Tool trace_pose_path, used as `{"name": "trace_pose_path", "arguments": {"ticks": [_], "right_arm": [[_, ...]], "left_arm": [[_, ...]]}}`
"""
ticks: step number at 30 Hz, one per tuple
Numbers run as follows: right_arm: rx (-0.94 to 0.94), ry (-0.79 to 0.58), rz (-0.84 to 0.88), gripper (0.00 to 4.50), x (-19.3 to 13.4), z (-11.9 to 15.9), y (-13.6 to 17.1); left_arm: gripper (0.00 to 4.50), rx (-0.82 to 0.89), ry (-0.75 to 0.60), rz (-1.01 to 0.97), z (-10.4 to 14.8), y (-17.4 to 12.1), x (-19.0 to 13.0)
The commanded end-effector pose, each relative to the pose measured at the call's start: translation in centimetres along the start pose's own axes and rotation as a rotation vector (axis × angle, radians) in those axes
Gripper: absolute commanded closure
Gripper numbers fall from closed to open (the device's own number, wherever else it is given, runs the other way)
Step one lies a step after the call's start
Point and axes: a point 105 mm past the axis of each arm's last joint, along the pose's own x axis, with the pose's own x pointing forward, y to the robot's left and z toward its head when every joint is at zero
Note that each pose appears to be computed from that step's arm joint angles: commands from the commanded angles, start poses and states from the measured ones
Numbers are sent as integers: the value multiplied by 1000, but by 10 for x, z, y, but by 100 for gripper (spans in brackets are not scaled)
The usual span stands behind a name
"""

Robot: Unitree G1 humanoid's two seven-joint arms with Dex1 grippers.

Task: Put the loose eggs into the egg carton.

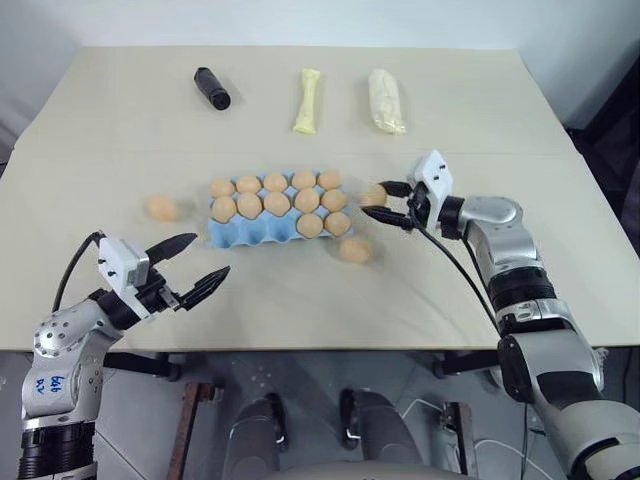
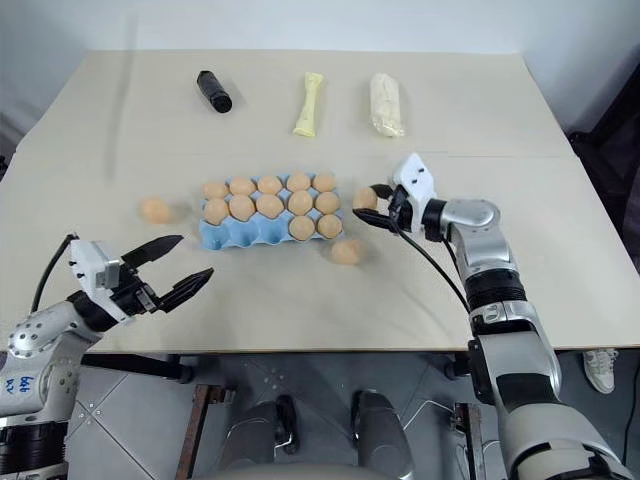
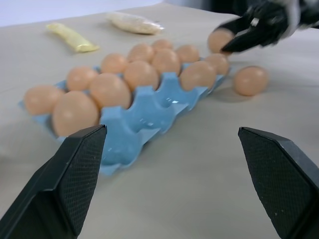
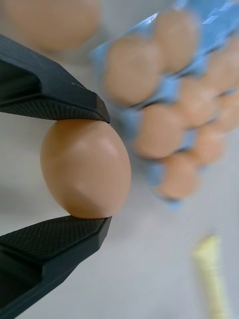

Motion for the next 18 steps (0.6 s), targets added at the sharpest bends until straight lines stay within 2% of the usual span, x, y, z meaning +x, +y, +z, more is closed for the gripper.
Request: {"name": "trace_pose_path", "arguments": {"ticks": [1,6,9,13,16,18], "right_arm": [[-64,-87,140,194,28,46,33],[-51,-107,224,194,70,67,72],[-43,-85,234,194,93,64,86],[-11,-71,246,194,107,59,93],[-23,-69,258,125,107,59,93],[-30,-81,231,60,98,61,84]], "left_arm": [[0,-20,-6,55,-1,10,-13],[0,-43,4,57,-2,11,-18],[0,-37,1,52,-1,10,-16],[0,-30,-14,37,3,6,-12],[0,-26,-18,20,5,1,-9],[0,-24,-21,17,6,0,-7]]}}
